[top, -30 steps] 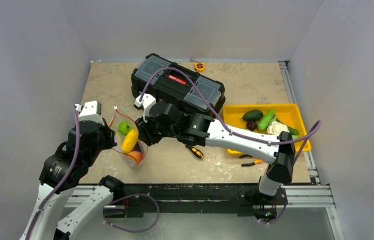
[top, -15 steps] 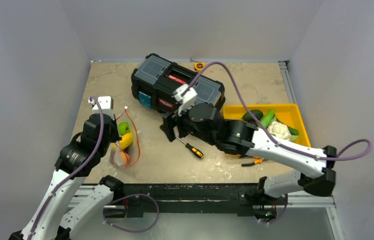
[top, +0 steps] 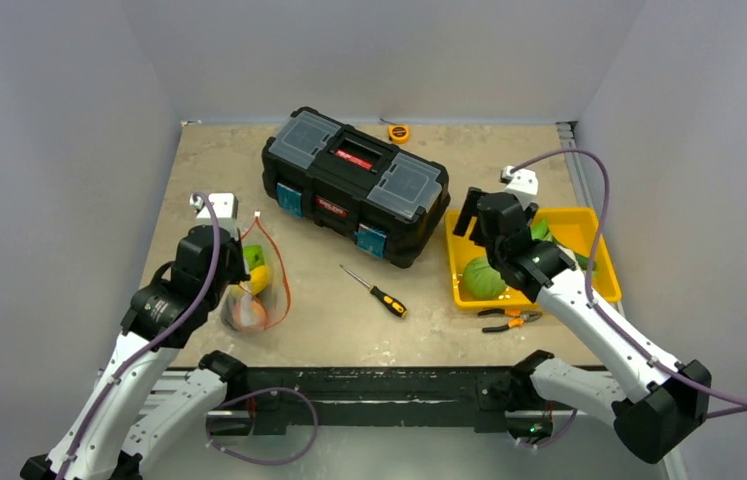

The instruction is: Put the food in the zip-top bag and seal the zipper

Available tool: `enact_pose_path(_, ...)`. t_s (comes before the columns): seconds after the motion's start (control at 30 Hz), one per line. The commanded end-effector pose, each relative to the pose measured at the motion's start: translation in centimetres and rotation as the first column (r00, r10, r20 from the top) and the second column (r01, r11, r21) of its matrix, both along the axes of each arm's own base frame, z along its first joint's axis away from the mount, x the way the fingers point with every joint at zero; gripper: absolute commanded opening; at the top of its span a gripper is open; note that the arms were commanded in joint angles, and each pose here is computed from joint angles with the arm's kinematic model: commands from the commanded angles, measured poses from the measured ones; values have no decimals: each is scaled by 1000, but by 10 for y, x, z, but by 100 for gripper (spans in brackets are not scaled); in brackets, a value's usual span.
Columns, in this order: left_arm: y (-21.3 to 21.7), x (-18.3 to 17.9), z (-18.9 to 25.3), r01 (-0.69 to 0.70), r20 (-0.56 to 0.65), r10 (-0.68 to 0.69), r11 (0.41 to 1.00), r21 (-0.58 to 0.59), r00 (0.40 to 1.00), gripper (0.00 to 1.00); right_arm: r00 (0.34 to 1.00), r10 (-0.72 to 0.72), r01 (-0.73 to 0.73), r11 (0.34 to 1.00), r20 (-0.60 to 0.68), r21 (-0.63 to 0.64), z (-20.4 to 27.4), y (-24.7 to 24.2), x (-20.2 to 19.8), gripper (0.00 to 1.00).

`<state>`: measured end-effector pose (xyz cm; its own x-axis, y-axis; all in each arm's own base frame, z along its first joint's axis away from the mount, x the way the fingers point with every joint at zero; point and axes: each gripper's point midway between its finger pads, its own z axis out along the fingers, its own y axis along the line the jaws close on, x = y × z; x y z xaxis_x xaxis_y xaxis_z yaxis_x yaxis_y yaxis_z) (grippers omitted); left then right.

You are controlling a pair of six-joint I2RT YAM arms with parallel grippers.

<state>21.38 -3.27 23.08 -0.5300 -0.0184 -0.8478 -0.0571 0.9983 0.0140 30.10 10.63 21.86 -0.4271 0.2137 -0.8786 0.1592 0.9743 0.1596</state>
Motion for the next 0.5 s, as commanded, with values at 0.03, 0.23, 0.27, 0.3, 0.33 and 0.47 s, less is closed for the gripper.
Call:
enact_pose_path(0.03, -3, 4, 5, 19, 28, -19, 1000, -6, 999, 0, 982, -187, 189, 980, -36, 67, -20, -45, 19, 80)
enact_pose_path(0.23, -5, 3, 2, 27, 16, -27, 1000, -11, 1000, 0, 937, -337, 343, 937, -90, 65, -54, -89, 29, 77)
enact_pose_path(0.27, -5, 3, 2, 29, 15, -29, 1000, -11, 999, 0, 929, -358, 364, 929, -90, 70, -59, -95, 30, 76)
enact_pose_path(0.3, -6, 3, 2, 31, 14, -31, 999, -12, 999, 0, 923, -375, 381, 922, -90, 71, -63, -100, 31, 74)
enact_pose_path(0.33, -6, 3, 1, 32, 13, -31, 999, -12, 999, 0, 916, -390, 396, 915, -91, 69, -67, -104, 32, 73)
enact_pose_path(0.47, -5, 3, 1, 31, 8, -31, 999, -9, 1000, 0, 889, -438, 443, 897, -132, 11, -89, -116, 36, 69)
